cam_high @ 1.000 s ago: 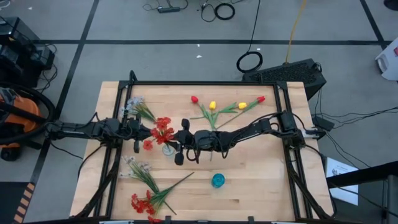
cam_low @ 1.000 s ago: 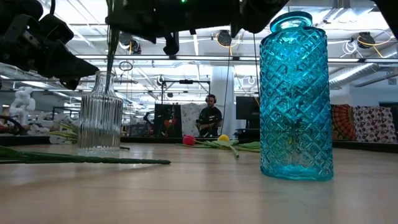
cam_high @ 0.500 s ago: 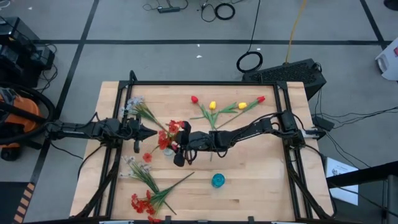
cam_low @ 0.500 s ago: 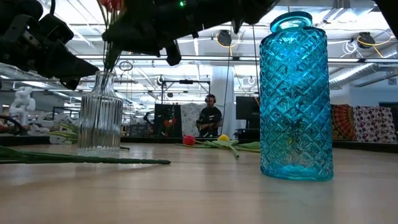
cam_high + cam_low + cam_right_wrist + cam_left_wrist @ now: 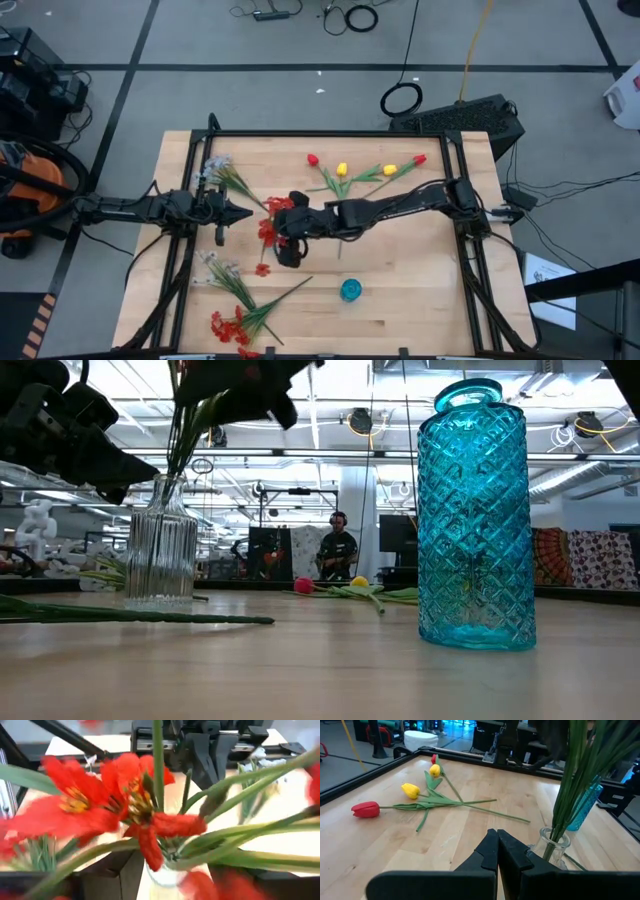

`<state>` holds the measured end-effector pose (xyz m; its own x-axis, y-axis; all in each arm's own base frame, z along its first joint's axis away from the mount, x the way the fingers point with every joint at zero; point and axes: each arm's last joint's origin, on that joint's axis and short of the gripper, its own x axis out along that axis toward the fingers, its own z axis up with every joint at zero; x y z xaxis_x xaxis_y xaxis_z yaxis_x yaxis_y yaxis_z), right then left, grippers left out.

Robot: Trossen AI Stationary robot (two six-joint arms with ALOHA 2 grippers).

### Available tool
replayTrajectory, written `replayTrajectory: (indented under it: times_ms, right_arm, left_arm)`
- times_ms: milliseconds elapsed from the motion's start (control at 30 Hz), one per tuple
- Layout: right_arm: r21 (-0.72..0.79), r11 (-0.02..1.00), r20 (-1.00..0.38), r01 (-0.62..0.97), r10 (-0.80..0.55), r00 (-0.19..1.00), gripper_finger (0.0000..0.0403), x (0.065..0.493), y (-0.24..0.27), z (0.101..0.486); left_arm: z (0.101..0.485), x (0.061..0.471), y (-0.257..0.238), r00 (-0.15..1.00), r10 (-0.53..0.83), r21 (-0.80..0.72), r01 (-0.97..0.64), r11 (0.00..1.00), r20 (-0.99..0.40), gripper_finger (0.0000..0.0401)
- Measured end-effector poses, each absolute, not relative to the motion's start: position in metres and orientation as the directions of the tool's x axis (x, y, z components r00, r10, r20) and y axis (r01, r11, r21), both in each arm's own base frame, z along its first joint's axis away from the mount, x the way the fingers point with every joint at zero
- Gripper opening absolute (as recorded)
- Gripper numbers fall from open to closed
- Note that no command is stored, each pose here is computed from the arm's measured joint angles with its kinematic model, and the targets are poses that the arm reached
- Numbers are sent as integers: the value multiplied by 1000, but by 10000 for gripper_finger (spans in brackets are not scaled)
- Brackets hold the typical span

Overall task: Sort flowers into vase by color
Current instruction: Put the right orange flowers into the transparent vase, then put the top white flowers into the blue vase

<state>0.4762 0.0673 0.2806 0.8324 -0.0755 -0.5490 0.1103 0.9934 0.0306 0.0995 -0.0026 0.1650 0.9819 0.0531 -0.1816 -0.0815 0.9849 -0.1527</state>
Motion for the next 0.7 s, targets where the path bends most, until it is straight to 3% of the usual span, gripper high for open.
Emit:
replayTrajectory:
  times_ms: [233, 700]
  right_arm:
    - [0, 992, -679, 123, -90, 729, 196, 462, 65, 314]
    - [123, 926, -876, 357, -68, 477, 196, 414, 77, 356]
  left_arm:
    - [165, 100, -3, 982, 53, -153, -82, 985, -182, 6]
    - [165, 100, -3, 982, 53, -153, -82, 985, -182, 6]
